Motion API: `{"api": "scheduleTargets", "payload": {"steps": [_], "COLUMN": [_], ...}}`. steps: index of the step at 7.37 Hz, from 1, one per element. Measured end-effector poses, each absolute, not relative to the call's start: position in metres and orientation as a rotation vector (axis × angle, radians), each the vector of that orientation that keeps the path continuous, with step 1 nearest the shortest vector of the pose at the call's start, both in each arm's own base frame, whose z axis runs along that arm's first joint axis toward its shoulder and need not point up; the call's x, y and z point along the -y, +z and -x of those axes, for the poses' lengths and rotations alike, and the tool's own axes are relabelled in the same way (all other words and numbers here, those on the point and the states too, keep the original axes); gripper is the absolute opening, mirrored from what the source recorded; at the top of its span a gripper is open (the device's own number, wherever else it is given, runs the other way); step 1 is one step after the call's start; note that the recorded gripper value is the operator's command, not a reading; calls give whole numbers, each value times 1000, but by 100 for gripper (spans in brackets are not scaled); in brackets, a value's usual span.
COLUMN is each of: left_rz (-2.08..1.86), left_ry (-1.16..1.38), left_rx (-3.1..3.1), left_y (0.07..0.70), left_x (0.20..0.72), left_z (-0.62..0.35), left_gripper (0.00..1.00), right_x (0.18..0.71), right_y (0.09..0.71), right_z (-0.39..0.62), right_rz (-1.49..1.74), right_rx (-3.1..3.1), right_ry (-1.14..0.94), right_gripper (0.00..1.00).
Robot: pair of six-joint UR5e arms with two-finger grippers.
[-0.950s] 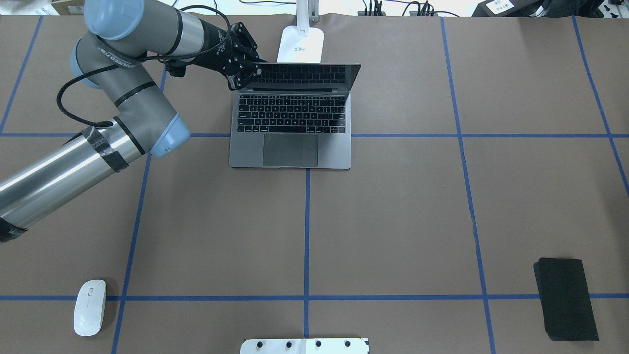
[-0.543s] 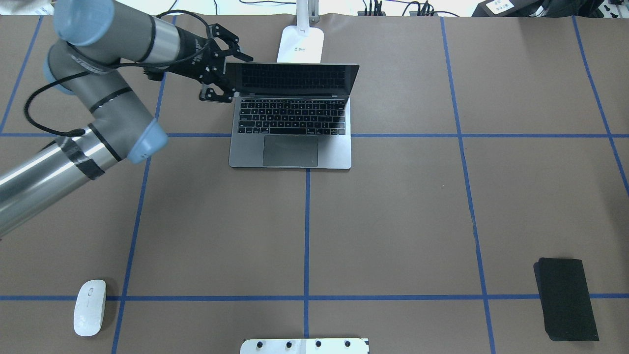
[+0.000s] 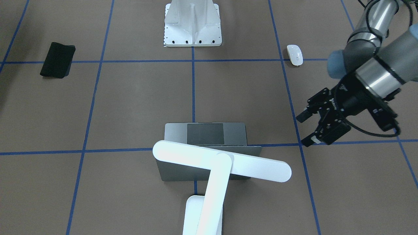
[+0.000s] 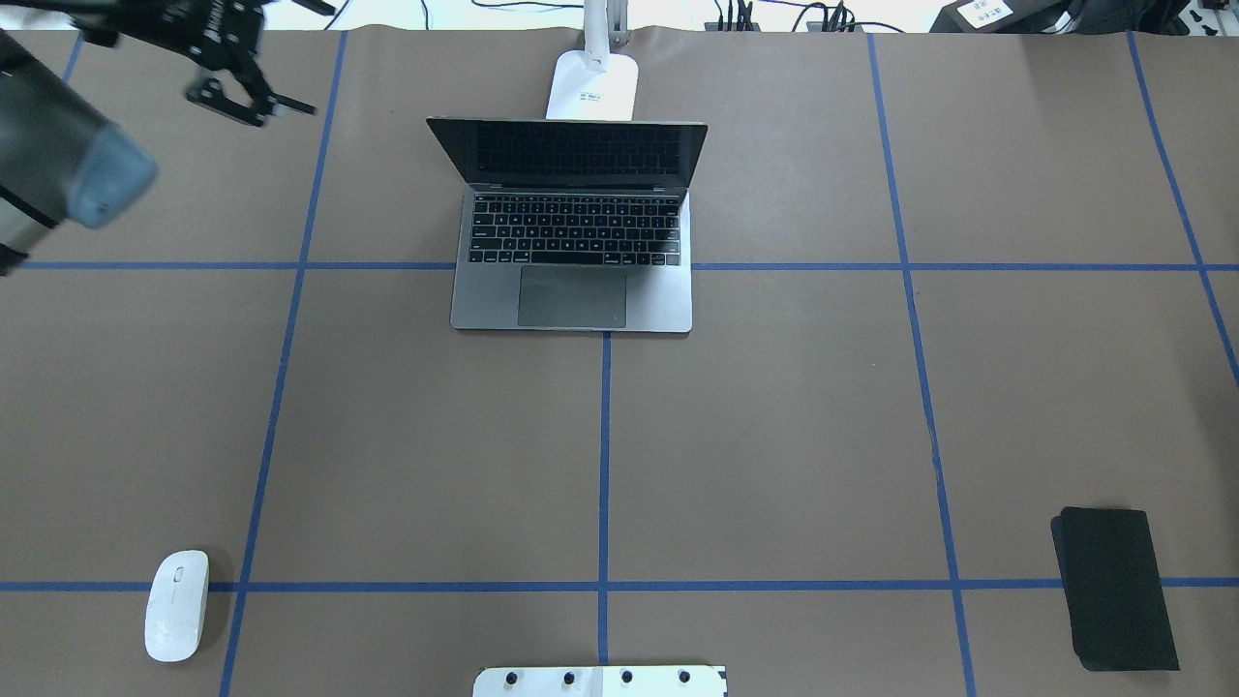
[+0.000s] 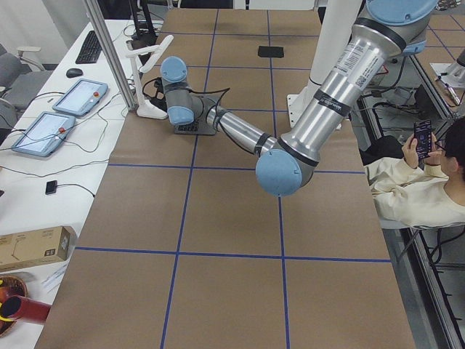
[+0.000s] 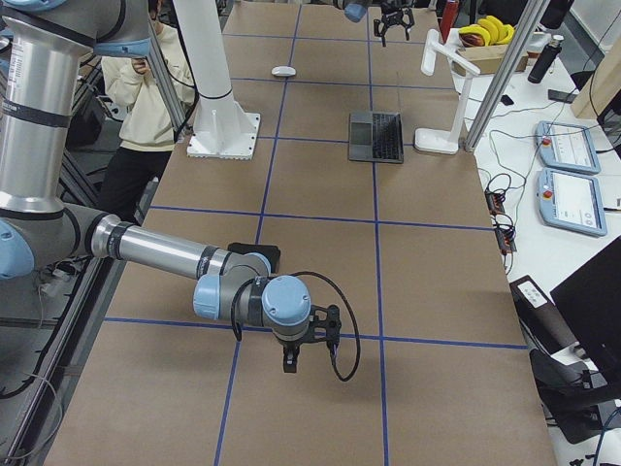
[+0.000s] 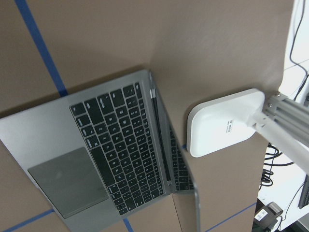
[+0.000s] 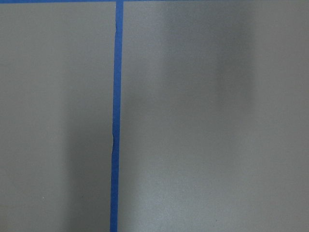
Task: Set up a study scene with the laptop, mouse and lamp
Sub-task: 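Release the laptop and withdraw the left gripper away from it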
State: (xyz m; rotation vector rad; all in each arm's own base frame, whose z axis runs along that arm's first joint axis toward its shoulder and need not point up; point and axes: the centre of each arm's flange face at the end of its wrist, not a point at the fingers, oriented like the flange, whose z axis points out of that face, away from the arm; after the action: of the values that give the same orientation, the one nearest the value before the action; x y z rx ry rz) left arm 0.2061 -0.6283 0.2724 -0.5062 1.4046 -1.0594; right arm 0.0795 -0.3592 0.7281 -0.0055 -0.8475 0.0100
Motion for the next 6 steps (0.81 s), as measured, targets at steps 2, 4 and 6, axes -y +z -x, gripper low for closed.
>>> {"api": "scheduleTargets", "payload": {"steps": [2, 4, 6], "left_rz": [326, 121, -55], "left_ry": [-928, -711, -483], "left_rx": [-1373, -1294, -1194], "left_y": [316, 389, 462], "left_x": [628, 612, 591], "left_z": [-148, -118, -81], "left_gripper": [100, 99, 99], "right_x": [347, 350, 358], "right_y": [762, 767, 757], "right_z": [-74, -70, -51], "right_rz": [78, 100, 149], "right_rx": [931, 991, 1014], "right_ry": [61, 94, 110], "right_gripper": [100, 100, 100]}}
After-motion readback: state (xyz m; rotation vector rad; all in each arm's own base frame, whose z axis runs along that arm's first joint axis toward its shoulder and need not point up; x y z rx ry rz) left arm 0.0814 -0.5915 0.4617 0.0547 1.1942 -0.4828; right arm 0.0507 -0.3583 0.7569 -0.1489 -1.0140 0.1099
